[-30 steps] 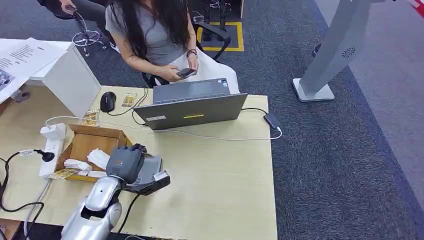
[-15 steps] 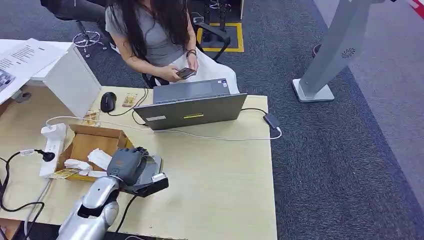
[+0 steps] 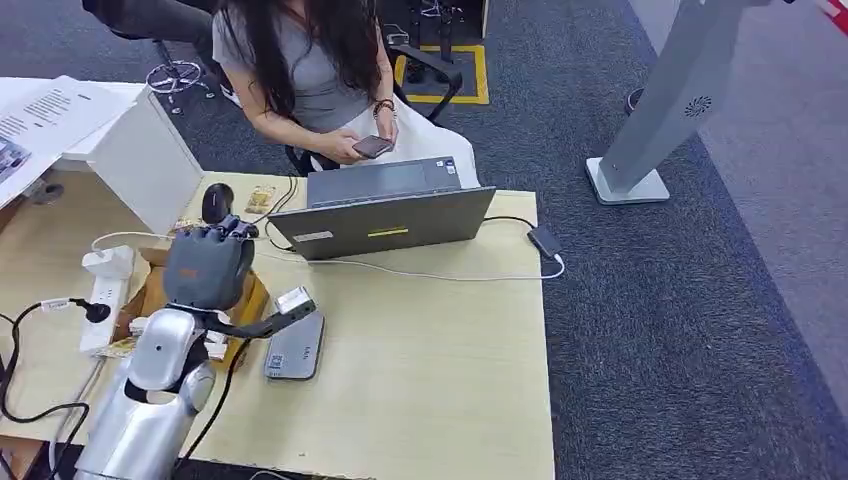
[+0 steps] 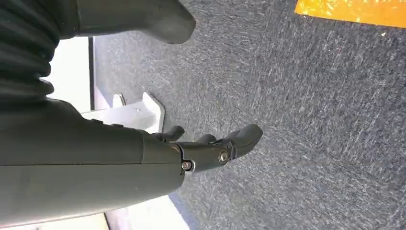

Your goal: Pass the card to the sensor for recognition and then transmit it.

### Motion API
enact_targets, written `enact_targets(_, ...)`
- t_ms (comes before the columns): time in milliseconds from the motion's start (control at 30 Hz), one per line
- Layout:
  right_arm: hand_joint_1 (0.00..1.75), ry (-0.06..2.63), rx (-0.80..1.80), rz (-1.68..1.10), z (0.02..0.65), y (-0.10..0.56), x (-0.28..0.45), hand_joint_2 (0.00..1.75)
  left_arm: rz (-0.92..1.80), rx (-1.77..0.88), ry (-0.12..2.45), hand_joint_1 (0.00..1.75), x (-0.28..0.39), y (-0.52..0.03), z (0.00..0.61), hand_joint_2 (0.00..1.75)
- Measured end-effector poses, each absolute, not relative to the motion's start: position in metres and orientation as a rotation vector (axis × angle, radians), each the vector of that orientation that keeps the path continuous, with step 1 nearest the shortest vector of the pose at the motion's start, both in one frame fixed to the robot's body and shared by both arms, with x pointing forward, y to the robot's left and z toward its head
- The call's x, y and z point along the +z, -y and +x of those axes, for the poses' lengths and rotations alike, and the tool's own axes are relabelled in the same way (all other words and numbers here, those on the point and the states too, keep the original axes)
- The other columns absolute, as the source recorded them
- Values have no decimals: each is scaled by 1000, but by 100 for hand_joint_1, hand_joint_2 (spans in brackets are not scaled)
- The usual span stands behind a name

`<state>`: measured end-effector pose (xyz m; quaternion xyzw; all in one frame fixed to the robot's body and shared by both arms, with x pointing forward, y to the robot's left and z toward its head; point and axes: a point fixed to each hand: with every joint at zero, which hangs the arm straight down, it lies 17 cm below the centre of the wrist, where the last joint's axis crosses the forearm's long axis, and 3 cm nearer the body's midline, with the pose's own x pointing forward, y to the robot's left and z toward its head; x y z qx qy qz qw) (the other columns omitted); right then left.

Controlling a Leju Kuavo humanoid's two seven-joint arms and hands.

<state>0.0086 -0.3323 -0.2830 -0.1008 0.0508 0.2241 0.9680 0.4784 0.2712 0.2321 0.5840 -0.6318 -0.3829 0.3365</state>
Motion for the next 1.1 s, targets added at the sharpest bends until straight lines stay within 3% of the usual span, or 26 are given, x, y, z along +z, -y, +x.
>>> enact_targets(233,0,-90,496,-195,13,331,-283,175,1802,-896,1610,175,306,-340,509,175)
enact_targets(433,0,-71,516,-193,19,330,-283,175,1887,-853,1477,175,312,-404,540,175)
enact_targets(1100,0,-73,518,-194,21,330,-283,175,1861,-886,1350,175,280,-444,552,175)
